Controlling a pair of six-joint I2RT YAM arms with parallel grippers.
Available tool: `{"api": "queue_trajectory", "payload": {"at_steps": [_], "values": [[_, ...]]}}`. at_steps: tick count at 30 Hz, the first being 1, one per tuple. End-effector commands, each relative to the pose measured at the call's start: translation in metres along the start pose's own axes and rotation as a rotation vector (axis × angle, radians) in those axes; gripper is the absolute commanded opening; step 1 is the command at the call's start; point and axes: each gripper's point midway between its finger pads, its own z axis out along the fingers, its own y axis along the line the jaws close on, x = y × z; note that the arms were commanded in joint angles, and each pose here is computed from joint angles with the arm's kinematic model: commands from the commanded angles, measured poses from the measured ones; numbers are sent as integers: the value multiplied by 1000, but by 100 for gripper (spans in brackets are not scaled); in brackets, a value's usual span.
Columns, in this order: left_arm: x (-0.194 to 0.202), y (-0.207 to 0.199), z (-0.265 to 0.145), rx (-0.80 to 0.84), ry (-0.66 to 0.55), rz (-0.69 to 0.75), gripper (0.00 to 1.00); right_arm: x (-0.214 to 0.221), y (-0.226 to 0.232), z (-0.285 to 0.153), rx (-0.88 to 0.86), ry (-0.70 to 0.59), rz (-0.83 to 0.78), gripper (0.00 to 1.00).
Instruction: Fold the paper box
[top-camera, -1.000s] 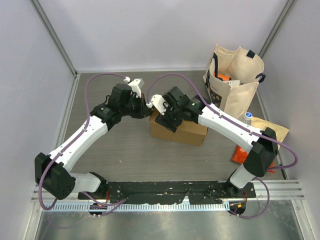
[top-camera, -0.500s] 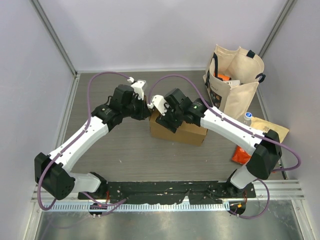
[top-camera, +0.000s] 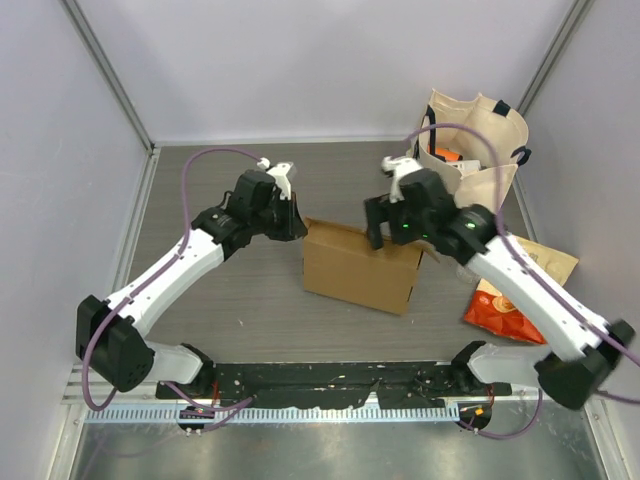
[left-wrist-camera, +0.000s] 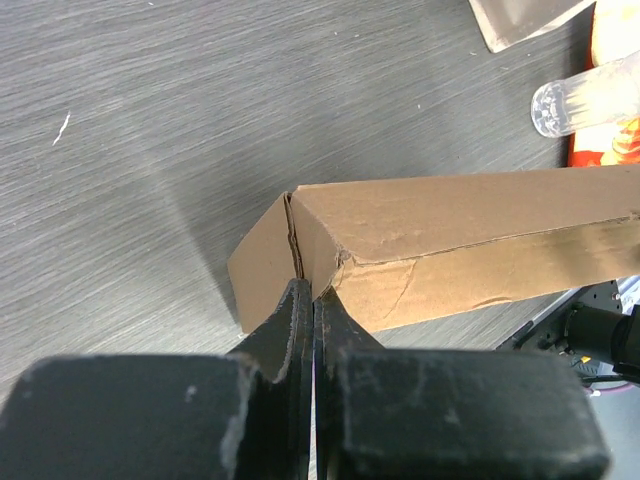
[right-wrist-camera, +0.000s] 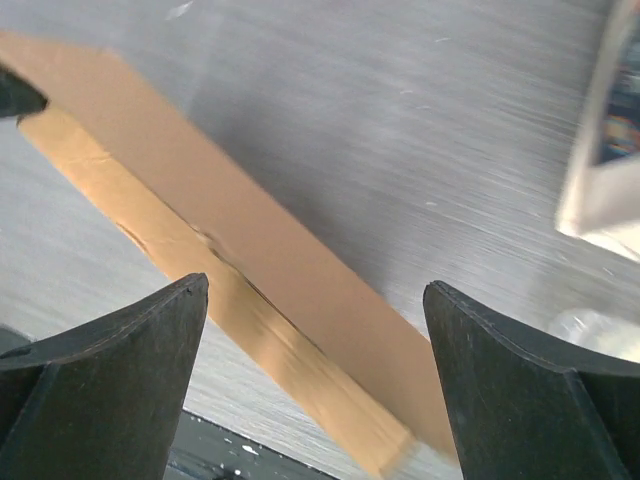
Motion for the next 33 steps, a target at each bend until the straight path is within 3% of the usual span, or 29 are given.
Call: {"api": "queue_trajectory", "payload": {"at_steps": [1,3,6,9,15,19,20,21,24,28,33], "values": [[21,10,-2,-47,112,-11,0,0,-50,-64,210,-132,160,94],[19,11,-4,-54,103,-6,0,9,-60,-72,249,-138,171,94],[19,10,-7,-55,117,5,0,22,-68,-74,280,-120,202,82],[17,9,-12,-57,117,17,0,25,-65,-77,251,-137,204,63],[14,5,-21,-46,88,9,0,39,-67,-73,261,-98,203,42],[20,12,-22,-72,91,6,0,48,-68,-79,267,-67,210,39],[20,11,-24,-70,91,5,0,49,-66,-84,253,-73,212,42],[20,11,-25,-68,90,3,0,51,-66,-88,250,-67,213,52],[17,12,-28,-74,70,10,0,54,-61,-97,214,-75,231,59],[18,14,-30,-85,59,5,0,72,-58,-91,205,-29,253,52],[22,14,-35,-86,59,0,0,70,-44,-86,117,-68,267,43]]}}
